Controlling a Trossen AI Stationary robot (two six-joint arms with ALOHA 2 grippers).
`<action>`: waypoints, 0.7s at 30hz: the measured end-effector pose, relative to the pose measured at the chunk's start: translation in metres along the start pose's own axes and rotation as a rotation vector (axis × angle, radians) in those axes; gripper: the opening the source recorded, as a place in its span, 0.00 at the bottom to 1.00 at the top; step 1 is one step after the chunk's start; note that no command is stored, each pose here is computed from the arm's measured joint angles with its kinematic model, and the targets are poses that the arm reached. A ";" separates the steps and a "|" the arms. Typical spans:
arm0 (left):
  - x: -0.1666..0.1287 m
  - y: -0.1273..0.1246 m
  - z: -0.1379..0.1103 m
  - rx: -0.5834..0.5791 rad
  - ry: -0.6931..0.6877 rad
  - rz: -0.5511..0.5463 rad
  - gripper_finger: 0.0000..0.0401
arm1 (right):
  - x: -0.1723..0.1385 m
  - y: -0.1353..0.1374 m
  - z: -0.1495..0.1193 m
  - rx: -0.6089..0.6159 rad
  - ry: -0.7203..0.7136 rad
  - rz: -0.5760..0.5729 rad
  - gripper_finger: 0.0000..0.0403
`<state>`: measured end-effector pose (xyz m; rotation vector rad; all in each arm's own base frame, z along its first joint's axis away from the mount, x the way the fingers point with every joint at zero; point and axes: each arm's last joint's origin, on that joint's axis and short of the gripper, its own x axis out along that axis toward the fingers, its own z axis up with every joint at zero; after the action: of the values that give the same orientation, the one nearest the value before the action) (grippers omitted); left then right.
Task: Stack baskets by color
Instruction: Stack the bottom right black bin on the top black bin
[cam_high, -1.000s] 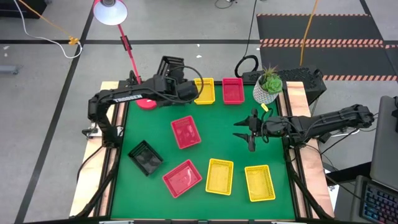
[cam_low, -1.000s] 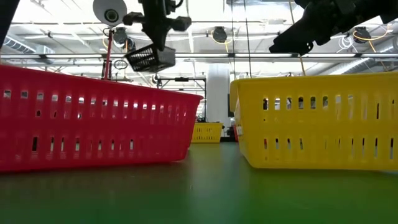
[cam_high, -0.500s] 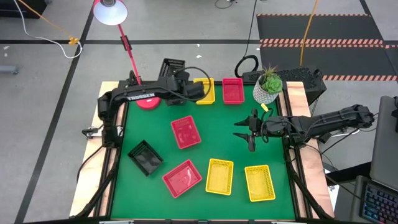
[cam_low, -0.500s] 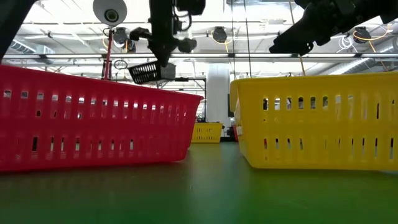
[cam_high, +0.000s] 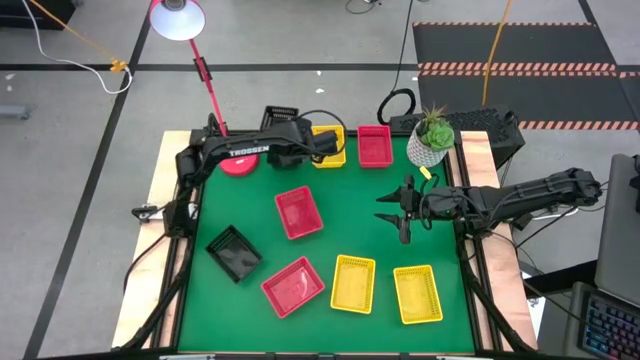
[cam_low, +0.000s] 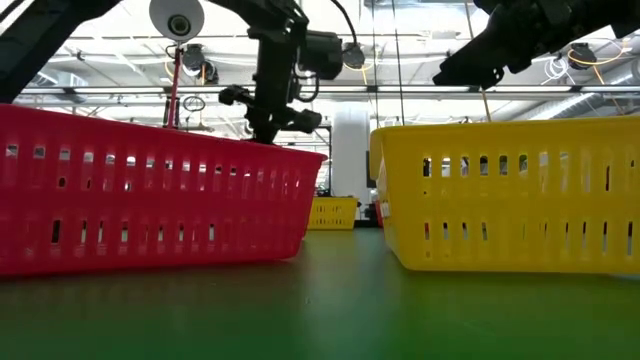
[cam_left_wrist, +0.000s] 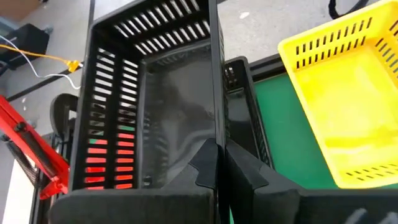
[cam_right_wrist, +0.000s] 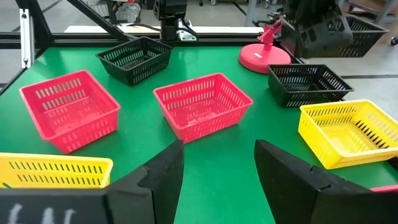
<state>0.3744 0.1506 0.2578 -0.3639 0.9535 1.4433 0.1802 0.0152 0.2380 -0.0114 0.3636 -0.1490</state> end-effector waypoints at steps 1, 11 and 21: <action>0.001 0.000 0.000 -0.002 0.004 -0.005 0.04 | 0.000 0.000 0.000 0.000 0.000 0.000 0.47; 0.015 -0.011 -0.002 0.003 0.014 -0.004 0.04 | 0.000 0.000 0.000 -0.004 0.000 0.000 0.47; 0.024 -0.020 -0.004 -0.018 0.008 -0.020 0.04 | 0.000 0.000 0.000 -0.004 0.000 0.004 0.47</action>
<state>0.3887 0.1603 0.2315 -0.3914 0.9410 1.4344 0.1802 0.0153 0.2380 -0.0144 0.3640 -0.1445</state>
